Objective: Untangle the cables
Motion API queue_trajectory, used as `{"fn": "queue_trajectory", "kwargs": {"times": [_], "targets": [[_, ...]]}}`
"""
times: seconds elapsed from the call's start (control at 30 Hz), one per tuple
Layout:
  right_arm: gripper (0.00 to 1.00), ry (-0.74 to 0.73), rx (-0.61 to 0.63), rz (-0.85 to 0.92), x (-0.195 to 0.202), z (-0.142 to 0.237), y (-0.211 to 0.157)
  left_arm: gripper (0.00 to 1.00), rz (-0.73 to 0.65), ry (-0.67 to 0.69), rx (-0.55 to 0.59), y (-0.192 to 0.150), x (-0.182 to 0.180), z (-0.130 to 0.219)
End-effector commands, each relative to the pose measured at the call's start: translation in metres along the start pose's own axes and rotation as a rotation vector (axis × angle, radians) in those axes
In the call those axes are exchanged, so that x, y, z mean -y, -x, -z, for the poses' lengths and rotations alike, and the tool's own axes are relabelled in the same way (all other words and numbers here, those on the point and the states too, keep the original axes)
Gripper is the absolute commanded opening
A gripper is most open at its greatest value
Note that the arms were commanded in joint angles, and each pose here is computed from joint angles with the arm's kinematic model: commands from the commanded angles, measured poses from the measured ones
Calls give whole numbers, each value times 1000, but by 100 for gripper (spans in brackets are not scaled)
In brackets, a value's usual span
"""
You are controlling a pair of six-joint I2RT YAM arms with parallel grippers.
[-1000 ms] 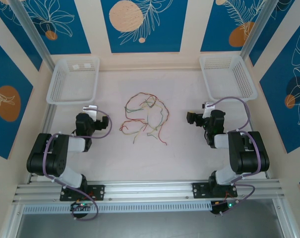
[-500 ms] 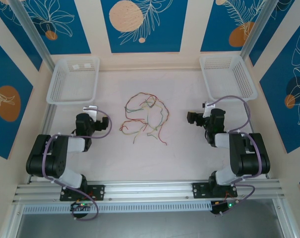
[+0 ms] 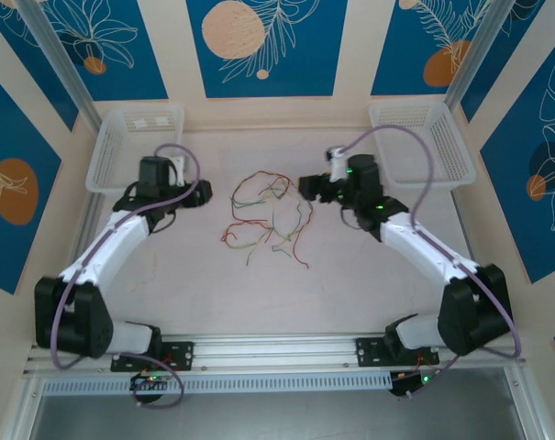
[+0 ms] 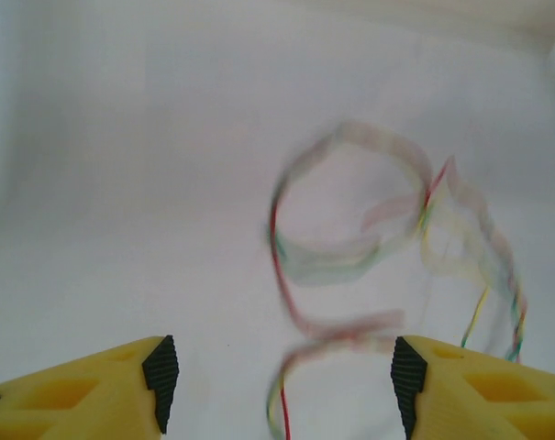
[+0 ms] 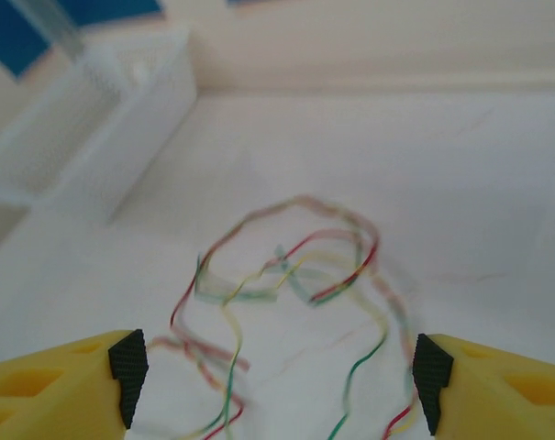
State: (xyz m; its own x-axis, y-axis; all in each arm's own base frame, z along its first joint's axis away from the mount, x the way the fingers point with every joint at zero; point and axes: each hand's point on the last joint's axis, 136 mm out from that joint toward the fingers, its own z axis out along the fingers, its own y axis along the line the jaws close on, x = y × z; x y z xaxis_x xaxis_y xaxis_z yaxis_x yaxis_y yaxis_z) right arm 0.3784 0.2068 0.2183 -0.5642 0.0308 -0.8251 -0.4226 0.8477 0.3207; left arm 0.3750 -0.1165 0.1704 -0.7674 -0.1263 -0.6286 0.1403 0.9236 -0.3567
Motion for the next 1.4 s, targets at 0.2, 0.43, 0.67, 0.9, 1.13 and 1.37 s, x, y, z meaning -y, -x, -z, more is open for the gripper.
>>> {"fn": "queue_trajectory", "kwargs": {"times": [0.2, 0.43, 0.67, 0.9, 1.13, 1.37], "targets": [[80, -213, -46, -51, 27, -7, -13, 72, 55, -26, -477, -111, 27, -8], [80, -297, -71, -54, 39, -4, -27, 75, 107, -93, -451, -118, 35, -25], [80, -351, -95, -8, 41, -4, -43, 77, 136, -136, -421, -109, 45, -42], [80, -389, -112, 7, 47, -5, -52, 74, 153, -173, -430, -115, 54, -52], [81, -392, -108, 11, 46, -10, -53, 72, 49, -140, -257, -85, 55, -34], [82, -383, -97, 3, 45, -12, -52, 78, -279, -89, 113, -37, 51, 19]]}}
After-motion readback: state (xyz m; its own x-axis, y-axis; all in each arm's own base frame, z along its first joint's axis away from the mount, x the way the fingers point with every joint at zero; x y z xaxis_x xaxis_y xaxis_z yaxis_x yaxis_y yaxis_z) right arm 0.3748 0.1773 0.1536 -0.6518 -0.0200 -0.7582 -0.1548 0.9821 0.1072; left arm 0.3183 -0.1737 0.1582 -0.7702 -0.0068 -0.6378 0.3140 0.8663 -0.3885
